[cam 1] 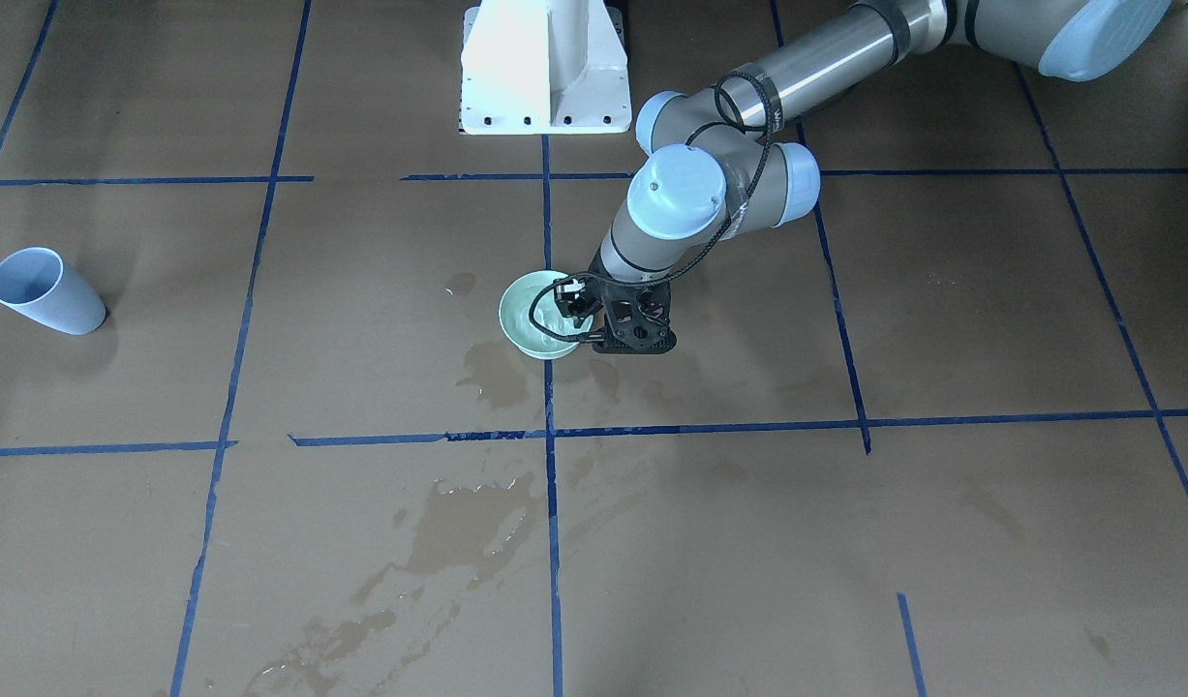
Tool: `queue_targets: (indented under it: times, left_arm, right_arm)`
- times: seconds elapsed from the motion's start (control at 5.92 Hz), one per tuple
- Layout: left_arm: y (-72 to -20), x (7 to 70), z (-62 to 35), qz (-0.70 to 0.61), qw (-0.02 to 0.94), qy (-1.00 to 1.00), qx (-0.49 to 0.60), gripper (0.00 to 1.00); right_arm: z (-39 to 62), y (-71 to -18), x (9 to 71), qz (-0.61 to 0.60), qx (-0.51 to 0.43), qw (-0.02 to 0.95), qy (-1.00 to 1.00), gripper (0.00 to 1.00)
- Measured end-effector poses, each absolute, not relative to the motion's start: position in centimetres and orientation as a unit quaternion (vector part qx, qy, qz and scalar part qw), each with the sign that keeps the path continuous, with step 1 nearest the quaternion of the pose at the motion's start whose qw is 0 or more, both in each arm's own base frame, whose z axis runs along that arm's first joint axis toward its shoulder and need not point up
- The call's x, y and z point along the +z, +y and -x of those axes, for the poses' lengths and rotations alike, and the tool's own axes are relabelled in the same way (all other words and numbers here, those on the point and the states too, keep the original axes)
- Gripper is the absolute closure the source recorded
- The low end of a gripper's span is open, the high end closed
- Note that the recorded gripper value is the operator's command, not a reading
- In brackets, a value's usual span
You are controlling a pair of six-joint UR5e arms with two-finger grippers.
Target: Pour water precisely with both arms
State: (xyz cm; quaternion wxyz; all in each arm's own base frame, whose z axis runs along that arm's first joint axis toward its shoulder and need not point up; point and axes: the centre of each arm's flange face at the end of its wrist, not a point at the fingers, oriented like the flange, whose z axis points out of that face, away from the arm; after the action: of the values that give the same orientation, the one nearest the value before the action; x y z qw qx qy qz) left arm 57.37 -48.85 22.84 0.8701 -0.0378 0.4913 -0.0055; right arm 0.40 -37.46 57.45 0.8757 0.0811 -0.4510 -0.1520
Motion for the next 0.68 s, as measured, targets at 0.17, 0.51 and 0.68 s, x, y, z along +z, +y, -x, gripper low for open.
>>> queue_targets:
  times: [0.17,0.51,0.68]
  left_arm:
    - [-48.5,22.1,-56.0,0.031,0.865,0.501,-0.006,0.0]
    - [-48.1,20.5,-51.5,0.007,0.85,0.526,-0.009,0.0]
    - [-47.1,20.8,-48.3,-0.005,0.844,0.536,-0.012,0.0]
  right_arm:
    - [-0.4,-37.5,57.3,-0.082,-0.145,0.876,-0.452,0.01]
    - [1.3,-37.7,56.4,-0.08,-0.125,0.877,-0.458,0.03]
    - [3.3,-37.2,55.6,-0.088,-0.109,0.876,-0.462,0.02]
